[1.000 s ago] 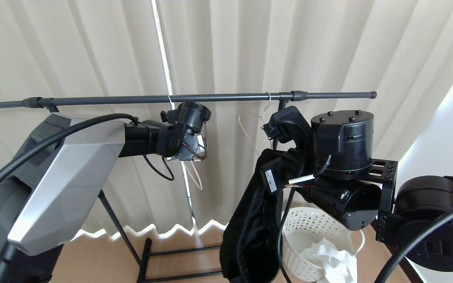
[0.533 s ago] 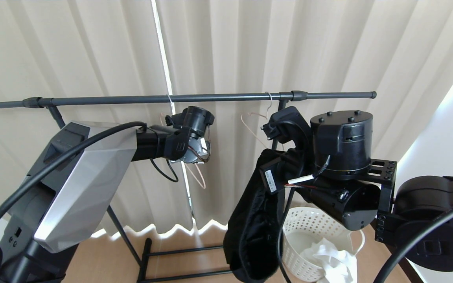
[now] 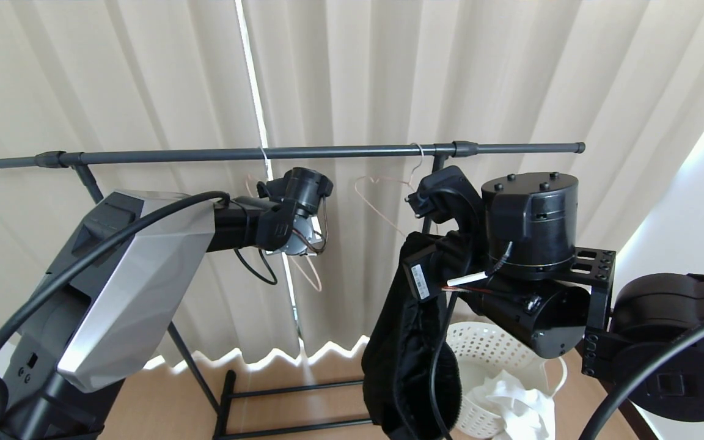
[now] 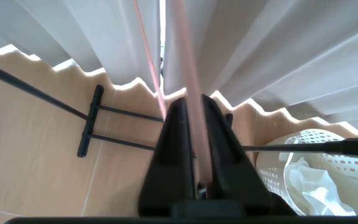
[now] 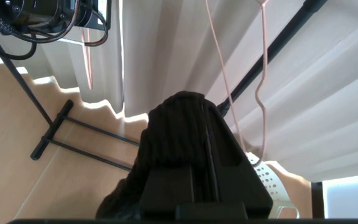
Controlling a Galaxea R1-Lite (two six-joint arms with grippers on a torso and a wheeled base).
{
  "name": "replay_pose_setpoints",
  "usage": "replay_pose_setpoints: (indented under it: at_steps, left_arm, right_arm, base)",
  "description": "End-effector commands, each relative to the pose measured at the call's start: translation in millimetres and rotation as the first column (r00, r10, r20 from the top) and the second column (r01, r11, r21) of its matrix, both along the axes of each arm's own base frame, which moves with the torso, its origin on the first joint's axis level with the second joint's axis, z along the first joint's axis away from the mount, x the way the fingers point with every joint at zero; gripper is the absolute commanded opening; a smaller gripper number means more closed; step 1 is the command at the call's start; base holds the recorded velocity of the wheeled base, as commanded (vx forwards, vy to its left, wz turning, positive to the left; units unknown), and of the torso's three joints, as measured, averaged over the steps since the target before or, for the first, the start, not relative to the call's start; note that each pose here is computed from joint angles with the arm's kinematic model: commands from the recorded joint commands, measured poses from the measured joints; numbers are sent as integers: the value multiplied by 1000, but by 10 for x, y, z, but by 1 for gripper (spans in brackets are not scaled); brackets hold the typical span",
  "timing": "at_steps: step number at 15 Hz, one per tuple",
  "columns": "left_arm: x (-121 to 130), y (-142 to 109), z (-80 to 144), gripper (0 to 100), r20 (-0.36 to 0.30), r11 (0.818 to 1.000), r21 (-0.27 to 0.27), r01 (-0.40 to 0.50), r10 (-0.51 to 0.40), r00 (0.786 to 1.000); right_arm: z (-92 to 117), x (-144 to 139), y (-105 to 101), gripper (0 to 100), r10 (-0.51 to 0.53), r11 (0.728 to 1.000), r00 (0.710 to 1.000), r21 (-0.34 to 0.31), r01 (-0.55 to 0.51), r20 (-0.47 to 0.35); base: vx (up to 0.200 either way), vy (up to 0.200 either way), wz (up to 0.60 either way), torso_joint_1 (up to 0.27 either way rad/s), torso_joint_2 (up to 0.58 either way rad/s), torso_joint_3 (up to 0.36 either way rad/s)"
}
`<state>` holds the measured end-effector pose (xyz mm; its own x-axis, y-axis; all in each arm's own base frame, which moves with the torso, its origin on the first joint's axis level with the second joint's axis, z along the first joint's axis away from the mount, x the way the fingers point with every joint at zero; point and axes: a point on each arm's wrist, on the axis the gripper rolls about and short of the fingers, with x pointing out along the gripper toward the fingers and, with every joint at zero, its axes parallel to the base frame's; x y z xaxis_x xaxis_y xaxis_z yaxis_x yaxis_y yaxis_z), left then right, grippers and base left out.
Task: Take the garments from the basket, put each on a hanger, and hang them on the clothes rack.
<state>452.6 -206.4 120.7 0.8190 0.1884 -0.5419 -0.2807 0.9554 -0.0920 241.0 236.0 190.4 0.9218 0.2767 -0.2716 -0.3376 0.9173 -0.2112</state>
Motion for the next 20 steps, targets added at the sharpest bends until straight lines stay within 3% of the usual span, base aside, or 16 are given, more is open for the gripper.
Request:
replay_pose_setpoints:
  at_steps: [1, 8, 11, 20]
  left_arm:
    - [-8, -9, 9, 0, 1, 1000, -1, 2, -2, 1000]
    - [-26, -17, 42, 0, 8, 1000, -23, -11, 11, 1000]
    - [-94, -42, 184, 0, 30, 999, -40, -4, 5, 1000]
    - [-593, -90, 580, 0, 36, 998, -43, 50, -49, 998]
  right_arm:
    - [-4, 1, 2, 0, 0, 1000, 1000, -1, 0, 0]
    - [-15, 5, 7, 0, 0, 1000, 1000, -3, 0, -3]
    - [-46, 17, 19, 0, 0, 1000, 1000, -10, 0, -9]
    - [-50, 16, 18, 0, -1, 1000, 1000, -11, 1, -10]
  base:
    - [0, 0, 0, 0, 0, 0]
    - [0, 0, 0, 0, 0, 0]
    - [0, 0, 0, 0, 0, 0]
    - [0, 0, 0, 0, 0, 0]
